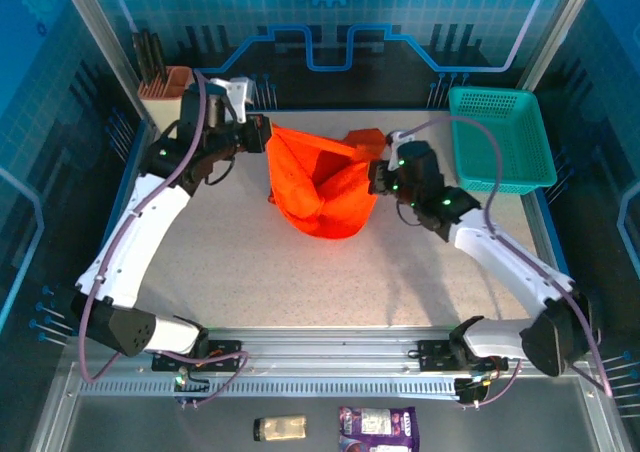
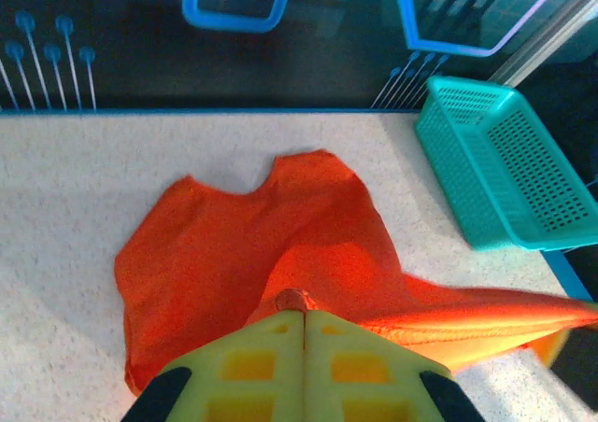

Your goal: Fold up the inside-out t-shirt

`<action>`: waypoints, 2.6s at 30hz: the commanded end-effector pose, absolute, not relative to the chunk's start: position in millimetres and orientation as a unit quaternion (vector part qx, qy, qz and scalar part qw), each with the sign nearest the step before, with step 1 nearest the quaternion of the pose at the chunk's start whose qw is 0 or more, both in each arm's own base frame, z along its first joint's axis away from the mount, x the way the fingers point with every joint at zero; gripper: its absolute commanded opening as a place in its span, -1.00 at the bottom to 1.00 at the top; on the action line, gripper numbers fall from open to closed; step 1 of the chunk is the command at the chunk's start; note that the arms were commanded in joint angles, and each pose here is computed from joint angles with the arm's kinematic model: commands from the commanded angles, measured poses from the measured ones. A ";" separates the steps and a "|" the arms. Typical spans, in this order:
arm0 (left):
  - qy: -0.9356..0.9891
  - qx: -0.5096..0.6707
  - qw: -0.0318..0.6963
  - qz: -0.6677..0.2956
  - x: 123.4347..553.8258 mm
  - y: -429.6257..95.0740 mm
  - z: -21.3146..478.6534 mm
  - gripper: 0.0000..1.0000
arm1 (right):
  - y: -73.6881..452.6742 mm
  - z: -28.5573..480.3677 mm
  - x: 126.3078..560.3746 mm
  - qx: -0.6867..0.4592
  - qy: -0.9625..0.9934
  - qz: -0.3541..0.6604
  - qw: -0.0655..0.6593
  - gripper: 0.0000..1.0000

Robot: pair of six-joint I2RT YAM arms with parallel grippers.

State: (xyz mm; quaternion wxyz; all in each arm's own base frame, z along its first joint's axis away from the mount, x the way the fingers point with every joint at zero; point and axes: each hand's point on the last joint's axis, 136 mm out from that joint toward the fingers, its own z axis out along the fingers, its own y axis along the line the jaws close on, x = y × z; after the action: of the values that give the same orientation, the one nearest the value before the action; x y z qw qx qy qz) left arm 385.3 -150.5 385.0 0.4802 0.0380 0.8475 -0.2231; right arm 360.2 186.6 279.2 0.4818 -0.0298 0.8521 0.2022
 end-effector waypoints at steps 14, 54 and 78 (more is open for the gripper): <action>0.889 0.196 0.277 -0.308 322.9 -274.1 259.2 -1.00 | 60.4 124.3 301.8 0.083 0.957 0.087 0.265 -1.00; 0.827 0.559 0.044 -0.037 211.2 -369.6 16.0 -0.06 | 46.6 127.3 299.0 0.131 0.945 0.143 0.264 -1.00; 0.861 0.421 0.177 -0.225 264.1 -377.0 139.8 -1.00 | 26.8 98.1 295.5 0.127 0.964 0.075 0.223 -0.88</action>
State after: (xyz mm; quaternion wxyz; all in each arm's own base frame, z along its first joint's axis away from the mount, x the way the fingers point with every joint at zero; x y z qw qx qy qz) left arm 255.5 -368.0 92.6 0.1387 0.4691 0.8611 -0.1385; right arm 298.3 41.6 103.9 0.2351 0.1205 0.9583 0.1094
